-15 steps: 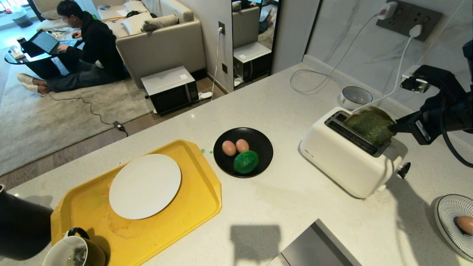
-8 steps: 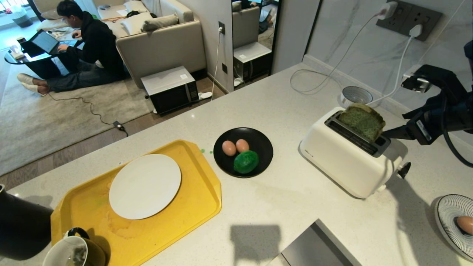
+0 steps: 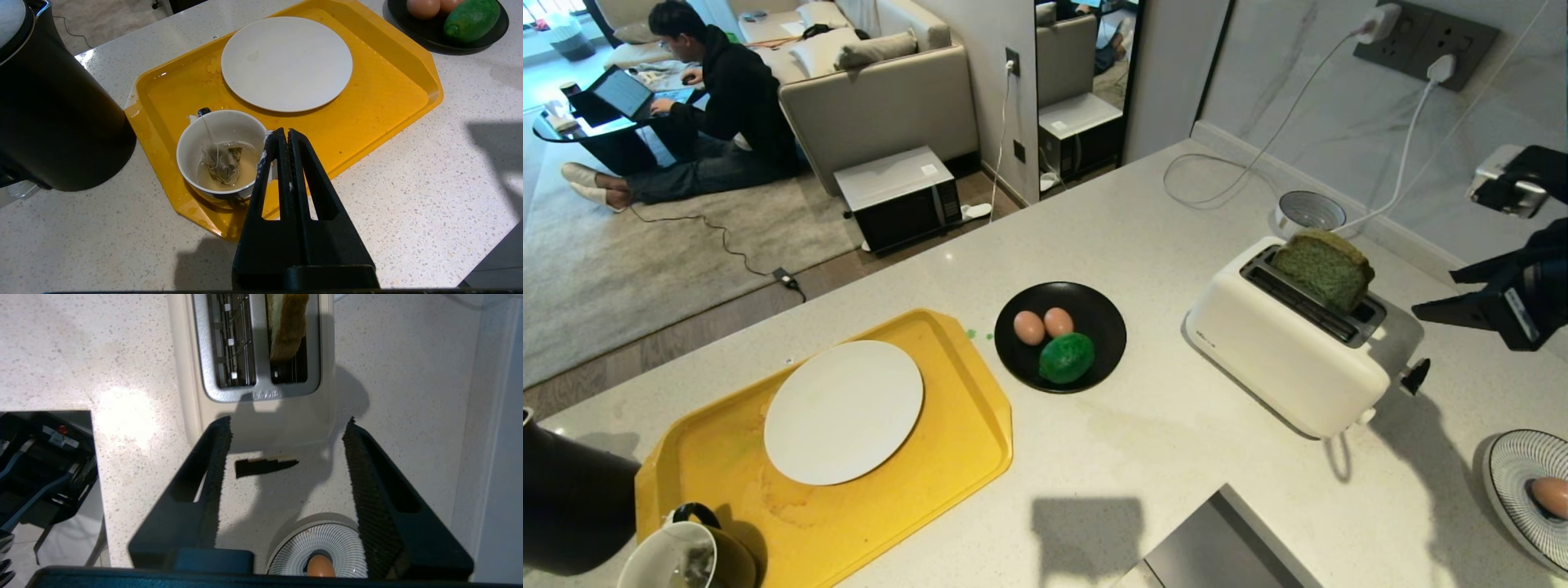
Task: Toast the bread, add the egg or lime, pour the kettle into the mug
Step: Use a bread toaster
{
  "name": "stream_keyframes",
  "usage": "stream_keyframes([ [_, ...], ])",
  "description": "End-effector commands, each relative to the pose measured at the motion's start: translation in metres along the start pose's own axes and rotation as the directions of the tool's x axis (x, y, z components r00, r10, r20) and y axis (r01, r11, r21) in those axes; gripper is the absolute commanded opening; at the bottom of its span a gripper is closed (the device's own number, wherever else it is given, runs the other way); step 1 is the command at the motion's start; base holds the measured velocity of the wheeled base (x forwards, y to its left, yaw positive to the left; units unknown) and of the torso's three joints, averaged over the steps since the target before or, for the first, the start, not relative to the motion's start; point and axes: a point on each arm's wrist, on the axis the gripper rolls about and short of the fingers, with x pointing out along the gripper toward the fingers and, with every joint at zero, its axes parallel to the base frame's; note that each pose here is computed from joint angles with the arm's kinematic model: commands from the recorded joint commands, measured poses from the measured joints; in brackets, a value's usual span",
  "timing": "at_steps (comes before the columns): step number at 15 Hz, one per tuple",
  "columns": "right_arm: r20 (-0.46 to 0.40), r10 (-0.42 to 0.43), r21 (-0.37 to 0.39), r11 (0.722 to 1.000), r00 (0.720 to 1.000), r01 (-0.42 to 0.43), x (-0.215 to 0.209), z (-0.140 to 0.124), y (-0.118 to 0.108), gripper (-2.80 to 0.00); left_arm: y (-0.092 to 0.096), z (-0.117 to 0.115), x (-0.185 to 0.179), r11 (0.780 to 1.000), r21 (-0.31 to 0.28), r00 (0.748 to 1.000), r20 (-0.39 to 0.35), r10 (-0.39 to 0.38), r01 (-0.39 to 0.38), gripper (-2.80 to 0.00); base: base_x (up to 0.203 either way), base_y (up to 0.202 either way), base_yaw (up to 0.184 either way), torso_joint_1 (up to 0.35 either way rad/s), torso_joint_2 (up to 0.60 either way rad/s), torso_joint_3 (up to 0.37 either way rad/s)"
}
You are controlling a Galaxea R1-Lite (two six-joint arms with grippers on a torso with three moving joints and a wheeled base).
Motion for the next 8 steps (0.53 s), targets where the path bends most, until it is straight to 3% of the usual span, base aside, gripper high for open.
stream_keyframes([
  [1,0.032,-0.017,0.017,1.0,0.999,0.016,-0.034,-0.015,0.014,-2.8,0.0,0.0,0.0,1.0,0.0,1.0,0.0,0.0,0.0,-2.8,0.0,0.0,0.0,0.0,0.0,0.0],
  [3,0.01,0.015,0.106,0.994,1.0,-0.016,-0.035,-0.03,0.025,-2.8,0.0,0.0,0.0,1.0,0.0,1.0,0.0,0.0,0.0,-2.8,0.0,0.0,0.0,0.0,0.0,0.0],
  [5,0.043,0.048,0.188,0.981,0.998,-0.056,-0.031,-0.04,0.032,-2.8,0.0,0.0,0.0,1.0,0.0,1.0,0.0,0.0,0.0,-2.8,0.0,0.0,0.0,0.0,0.0,0.0],
  [8,0.129,0.022,0.229,0.972,0.991,-0.051,-0.01,-0.051,0.037,-2.8,0.0,0.0,0.0,1.0,0.0,1.0,0.0,0.0,0.0,-2.8,0.0,0.0,0.0,0.0,0.0,0.0],
])
